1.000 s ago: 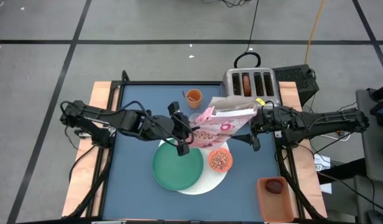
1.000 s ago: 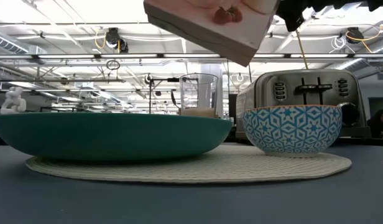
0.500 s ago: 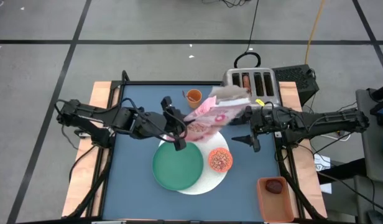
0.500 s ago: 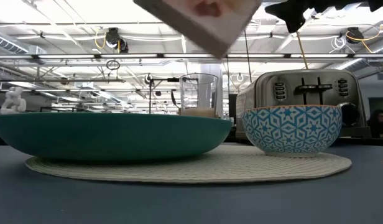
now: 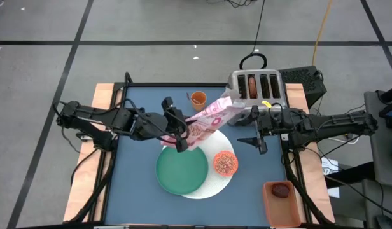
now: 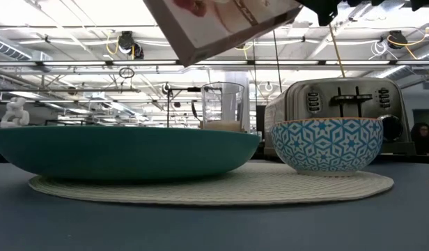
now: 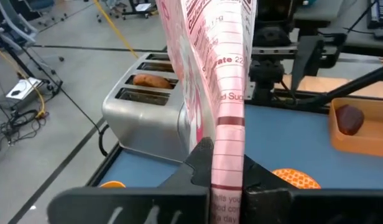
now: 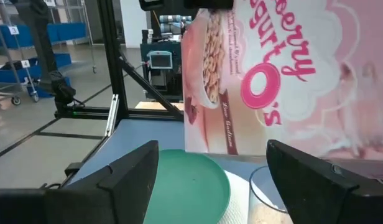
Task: Arrange a breakfast setting
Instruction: Pour the cereal from the cereal box into the orange bowl
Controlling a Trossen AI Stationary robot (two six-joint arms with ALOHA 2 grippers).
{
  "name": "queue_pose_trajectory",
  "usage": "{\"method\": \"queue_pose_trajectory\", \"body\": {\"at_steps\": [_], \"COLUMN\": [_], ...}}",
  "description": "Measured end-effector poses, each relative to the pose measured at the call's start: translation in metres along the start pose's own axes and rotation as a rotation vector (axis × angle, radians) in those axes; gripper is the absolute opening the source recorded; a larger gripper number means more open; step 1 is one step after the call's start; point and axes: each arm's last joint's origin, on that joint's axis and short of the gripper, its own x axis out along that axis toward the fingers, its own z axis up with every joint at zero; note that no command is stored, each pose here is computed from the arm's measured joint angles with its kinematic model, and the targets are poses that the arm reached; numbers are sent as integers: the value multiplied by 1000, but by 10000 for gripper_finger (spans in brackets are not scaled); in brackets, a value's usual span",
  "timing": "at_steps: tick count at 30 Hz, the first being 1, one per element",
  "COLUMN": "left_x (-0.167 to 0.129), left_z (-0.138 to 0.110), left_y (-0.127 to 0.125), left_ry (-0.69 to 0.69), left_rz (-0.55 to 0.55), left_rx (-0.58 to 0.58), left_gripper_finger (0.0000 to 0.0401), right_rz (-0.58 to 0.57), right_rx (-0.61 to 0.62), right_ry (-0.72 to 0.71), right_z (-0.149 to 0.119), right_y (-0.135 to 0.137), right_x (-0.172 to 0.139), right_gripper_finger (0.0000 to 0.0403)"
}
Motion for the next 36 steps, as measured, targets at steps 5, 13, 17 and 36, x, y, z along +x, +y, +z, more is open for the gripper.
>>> {"method": "queue_pose_trajectory", "body": {"at_steps": [5,13,17,36], "left_x": [0,-14,-27,-50], "left_z": [0,6,10,-57], "left_y": [0,10,19,61], "left_ry": [-3,-39,-64,47], "left_rz": [28,97,123,468], "left_rx": [1,-1,1,-20], "left_gripper_finger": [6,5,4,4], "right_rz": [0,-2,-2,-2], "right_rx": [1,27,26,27], "right_ry": [21,74,74,75], "right_z": [-2,-7,-7,-7], "right_y": [0,0,0,0], "right_x": [0,0,0,0], "right_gripper_finger": [290,290,290,290]}}
